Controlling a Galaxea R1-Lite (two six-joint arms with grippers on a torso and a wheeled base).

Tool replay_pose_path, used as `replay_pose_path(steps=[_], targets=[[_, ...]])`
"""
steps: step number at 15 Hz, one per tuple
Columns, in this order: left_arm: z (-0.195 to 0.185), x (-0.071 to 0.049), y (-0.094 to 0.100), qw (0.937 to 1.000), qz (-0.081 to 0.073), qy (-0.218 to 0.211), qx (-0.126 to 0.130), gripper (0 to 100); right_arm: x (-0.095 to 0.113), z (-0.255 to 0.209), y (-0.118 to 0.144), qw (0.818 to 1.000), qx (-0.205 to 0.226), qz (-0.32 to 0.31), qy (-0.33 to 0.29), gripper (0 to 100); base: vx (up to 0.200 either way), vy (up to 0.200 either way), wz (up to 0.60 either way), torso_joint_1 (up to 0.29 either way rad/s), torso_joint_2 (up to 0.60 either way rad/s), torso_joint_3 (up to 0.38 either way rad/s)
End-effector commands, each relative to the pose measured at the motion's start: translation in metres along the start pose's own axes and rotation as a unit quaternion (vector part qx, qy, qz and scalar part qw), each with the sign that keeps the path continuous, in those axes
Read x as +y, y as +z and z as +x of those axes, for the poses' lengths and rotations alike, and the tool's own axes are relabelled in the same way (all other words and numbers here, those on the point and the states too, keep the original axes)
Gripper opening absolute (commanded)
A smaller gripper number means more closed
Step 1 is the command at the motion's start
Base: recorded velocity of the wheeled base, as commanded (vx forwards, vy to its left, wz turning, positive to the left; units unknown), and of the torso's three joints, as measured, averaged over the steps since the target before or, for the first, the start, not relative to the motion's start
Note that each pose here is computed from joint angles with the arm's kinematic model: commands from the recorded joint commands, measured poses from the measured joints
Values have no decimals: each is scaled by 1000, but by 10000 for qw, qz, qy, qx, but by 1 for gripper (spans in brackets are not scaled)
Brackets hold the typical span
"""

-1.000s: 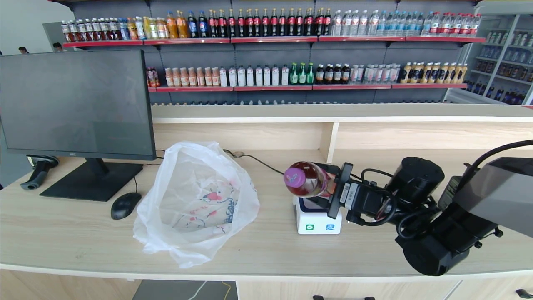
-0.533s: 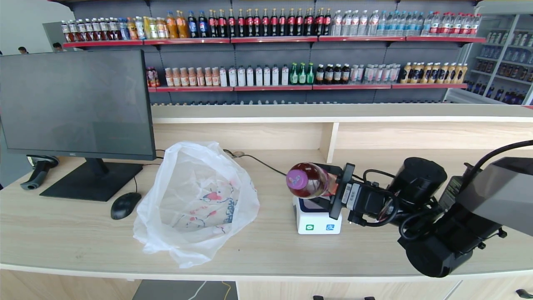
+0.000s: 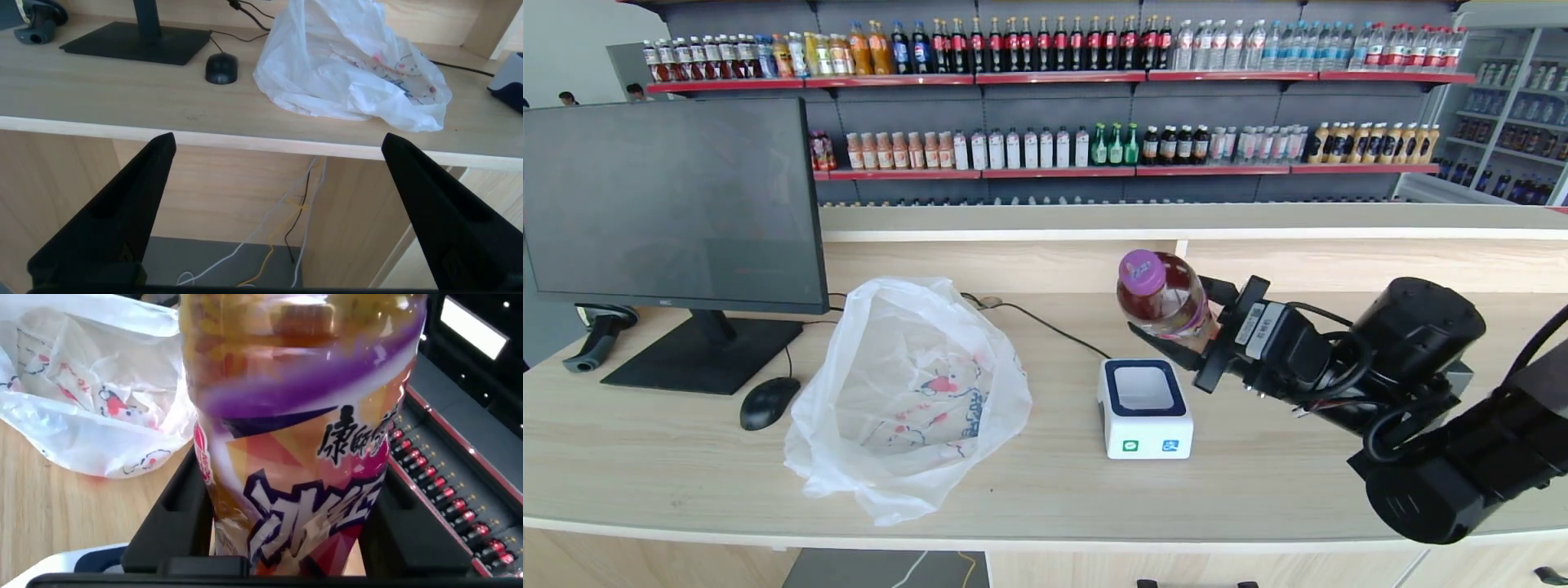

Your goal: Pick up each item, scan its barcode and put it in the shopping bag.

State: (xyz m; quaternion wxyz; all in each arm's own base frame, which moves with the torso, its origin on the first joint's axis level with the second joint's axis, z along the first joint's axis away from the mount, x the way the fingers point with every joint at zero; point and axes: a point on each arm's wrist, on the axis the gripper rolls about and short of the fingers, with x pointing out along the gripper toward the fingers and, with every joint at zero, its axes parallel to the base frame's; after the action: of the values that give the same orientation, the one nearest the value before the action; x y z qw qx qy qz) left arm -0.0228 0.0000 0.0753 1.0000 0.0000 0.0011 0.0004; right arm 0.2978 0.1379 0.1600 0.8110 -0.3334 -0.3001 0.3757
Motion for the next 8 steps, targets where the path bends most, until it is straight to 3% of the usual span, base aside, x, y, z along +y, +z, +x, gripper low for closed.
replay_pose_path(steps=[1, 5, 8], targets=[[0, 0, 0, 10000, 0, -4, -3, 100, -20, -11, 29, 9986, -30, 55, -534, 0, 0, 0, 0, 0, 0, 0], [0, 0, 0, 10000, 0, -4, -3, 100, -27, -23, 48, 9864, 230, 1013, -1276, 0, 0, 0, 0, 0, 0, 0], [0, 0, 0, 10000, 0, 11, -3, 100, -32, -31, 53, 9597, 522, 1804, -2090, 0, 0, 0, 0, 0, 0, 0]])
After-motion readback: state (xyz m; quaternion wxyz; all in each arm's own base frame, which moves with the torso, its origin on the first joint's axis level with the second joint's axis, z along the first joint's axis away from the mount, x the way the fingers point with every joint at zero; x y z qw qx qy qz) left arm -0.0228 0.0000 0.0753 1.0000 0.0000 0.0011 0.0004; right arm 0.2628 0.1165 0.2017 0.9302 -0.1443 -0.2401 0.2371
